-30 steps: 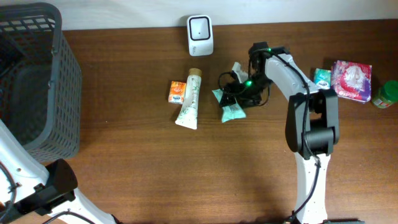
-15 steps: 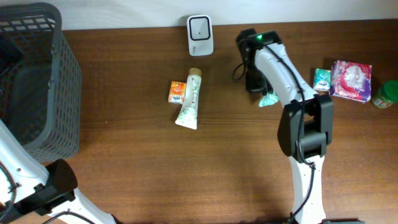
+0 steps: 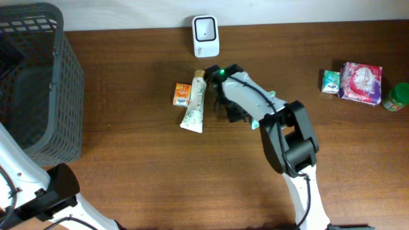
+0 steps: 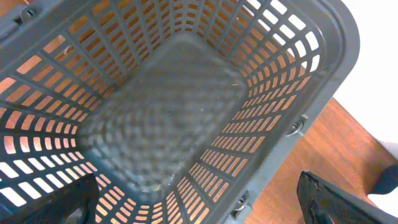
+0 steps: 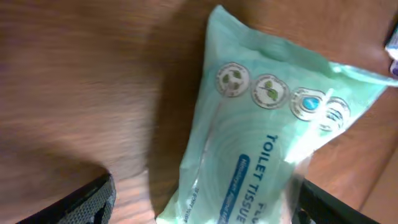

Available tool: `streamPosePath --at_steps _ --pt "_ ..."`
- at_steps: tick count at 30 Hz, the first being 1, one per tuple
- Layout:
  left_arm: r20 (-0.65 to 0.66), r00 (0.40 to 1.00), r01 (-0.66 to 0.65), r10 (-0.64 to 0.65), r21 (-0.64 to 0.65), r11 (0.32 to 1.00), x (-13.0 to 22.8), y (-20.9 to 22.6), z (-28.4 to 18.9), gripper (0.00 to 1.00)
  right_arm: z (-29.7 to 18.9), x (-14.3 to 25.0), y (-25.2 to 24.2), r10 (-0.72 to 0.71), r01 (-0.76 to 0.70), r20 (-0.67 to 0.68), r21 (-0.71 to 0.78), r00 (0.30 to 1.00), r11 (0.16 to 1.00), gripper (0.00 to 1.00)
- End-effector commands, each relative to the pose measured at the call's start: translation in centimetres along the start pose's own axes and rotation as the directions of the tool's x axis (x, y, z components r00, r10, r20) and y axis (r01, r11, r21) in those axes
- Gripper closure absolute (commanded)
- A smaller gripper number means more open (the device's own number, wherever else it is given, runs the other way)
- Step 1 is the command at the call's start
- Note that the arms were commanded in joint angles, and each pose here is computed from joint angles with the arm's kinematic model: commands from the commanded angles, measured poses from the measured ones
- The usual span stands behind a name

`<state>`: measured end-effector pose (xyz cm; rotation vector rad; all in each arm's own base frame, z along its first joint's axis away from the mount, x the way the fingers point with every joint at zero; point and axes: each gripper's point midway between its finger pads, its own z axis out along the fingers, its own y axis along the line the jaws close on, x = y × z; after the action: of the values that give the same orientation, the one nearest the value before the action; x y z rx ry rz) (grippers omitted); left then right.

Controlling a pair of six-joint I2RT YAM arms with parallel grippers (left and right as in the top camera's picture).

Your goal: Scan the item barcode

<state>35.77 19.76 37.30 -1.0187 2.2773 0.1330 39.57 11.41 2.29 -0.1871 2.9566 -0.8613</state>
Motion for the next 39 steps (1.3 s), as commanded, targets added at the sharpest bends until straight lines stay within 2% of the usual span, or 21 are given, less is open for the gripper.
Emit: streamPosePath --at_steps 1,3,6,8,9,10,12,15,16,19,20,21,24,25,29,33,34,35,36,37,39 --pt "0.011 1.000 0.008 -0.008 -0.002 1.000 -0.1 0.1 -0.3 0.01 -2.5 -1.6 -0.6 -0.009 0.006 0.082 0.039 0.997 0.999 0.19" --pt "0.011 1.000 0.008 -0.008 -0.002 1.000 -0.1 0.1 -0.3 0.01 -3.2 -2.3 -1.0 -0.021 0.018 0.097 0.030 0.995 0.999 0.19" --pt "0.011 1.000 0.008 -0.008 -0.002 1.000 -0.1 0.1 -0.3 0.01 -4.7 -3.8 -3.1 0.099 -0.092 0.024 -0.198 0.995 0.976 0.12" --pt "0.011 1.000 0.008 -0.008 -0.002 1.000 -0.1 0.1 -0.3 0.01 -6.2 -4.6 -5.1 0.081 -0.085 -0.029 -0.458 0.996 0.885 0.07" --pt "0.011 1.000 0.008 -0.008 -0.002 1.000 -0.1 0.1 -0.3 0.01 -7.2 -4.5 -5.6 0.019 -0.039 -0.037 -0.694 0.999 0.719 0.01" --pt "0.011 1.000 0.008 -0.008 -0.002 1.000 -0.1 0.1 -0.3 0.01 -7.0 -4.2 -6.5 0.001 -0.031 -0.040 -0.773 0.999 0.634 0.01" --pt "0.011 1.000 0.008 -0.008 -0.002 1.000 -0.1 0.1 -0.3 0.01 -5.9 -3.2 -7.2 -0.021 -0.041 -0.059 -0.870 0.998 0.491 0.01" --pt "0.011 1.000 0.008 -0.008 -0.002 1.000 -0.1 0.1 -0.3 0.01 -2.9 -2.1 -5.2 -0.033 -0.099 -0.129 -0.879 0.991 0.467 0.00" --pt "0.011 1.000 0.008 -0.008 -0.002 1.000 -0.1 0.1 -0.3 0.01 -2.3 -1.7 -3.5 -0.048 -0.102 -0.135 -0.897 0.990 0.431 0.01" --pt "0.011 1.000 0.008 -0.008 -0.002 1.000 -0.1 0.1 -0.3 0.01 -0.7 -0.6 -1.5 -0.077 -0.102 -0.149 -0.897 0.986 0.429 0.14" --pt "0.011 1.000 0.008 -0.008 -0.002 1.000 -0.1 0.1 -0.3 0.01 -0.4 -0.6 -1.4 -0.075 -0.099 -0.145 -0.895 0.987 0.435 0.34" --pt "0.011 1.000 0.008 -0.008 -0.002 1.000 -0.1 0.1 -0.3 0.01 -0.3 -0.9 -1.5 -0.065 -0.094 -0.135 -0.895 0.989 0.436 0.61" --pt "0.011 1.000 0.008 -0.008 -0.002 1.000 -0.1 0.1 -0.3 0.01 -0.8 -1.6 -1.9 -0.036 -0.115 -0.145 -0.889 0.989 0.443 0.96" --pt "0.011 1.000 0.008 -0.008 -0.002 1.000 -0.1 0.1 -0.3 0.01 -1.3 -2.2 -2.6 -0.016 -0.106 -0.127 -0.881 0.992 0.462 0.96" --pt "0.011 1.000 0.008 -0.008 -0.002 1.000 -0.1 0.1 -0.3 0.01 -2.1 -4.2 -6.9 0.107 -0.157 -0.116 -0.674 0.987 0.721 0.96" --pt "0.011 1.000 0.008 -0.008 -0.002 1.000 -0.1 0.1 -0.3 0.01 -3.0 -4.2 -5.4 0.063 -0.083 -0.055 -0.542 0.996 0.836 0.96" --pt "0.011 1.000 0.008 -0.008 -0.002 1.000 -0.1 0.1 -0.3 0.01 -3.1 -4.2 -5.2 0.057 -0.075 -0.049 -0.533 0.997 0.843 0.75" --pt "0.011 1.000 0.008 -0.008 -0.002 1.000 -0.1 0.1 -0.3 0.01 -2.9 -4.1 -5.5 0.063 -0.084 -0.057 -0.533 0.996 0.842 0.32" --pt "0.011 1.000 0.008 -0.008 -0.002 1.000 -0.1 0.1 -0.3 0.01 -2.4 -4.0 -6.3 0.073 -0.103 -0.076 -0.554 0.994 0.826 0.17" --pt "0.011 1.000 0.008 -0.008 -0.002 1.000 -0.1 0.1 -0.3 0.01 -2.8 -4.0 -6.3 0.013 -0.040 -0.044 -0.691 0.999 0.722 0.07" --pt "0.011 1.000 0.008 -0.008 -0.002 1.000 -0.1 0.1 -0.3 0.01 -3.7 -4.0 -6.4 -0.054 0.092 0.075 -0.828 0.996 0.553 0.01"
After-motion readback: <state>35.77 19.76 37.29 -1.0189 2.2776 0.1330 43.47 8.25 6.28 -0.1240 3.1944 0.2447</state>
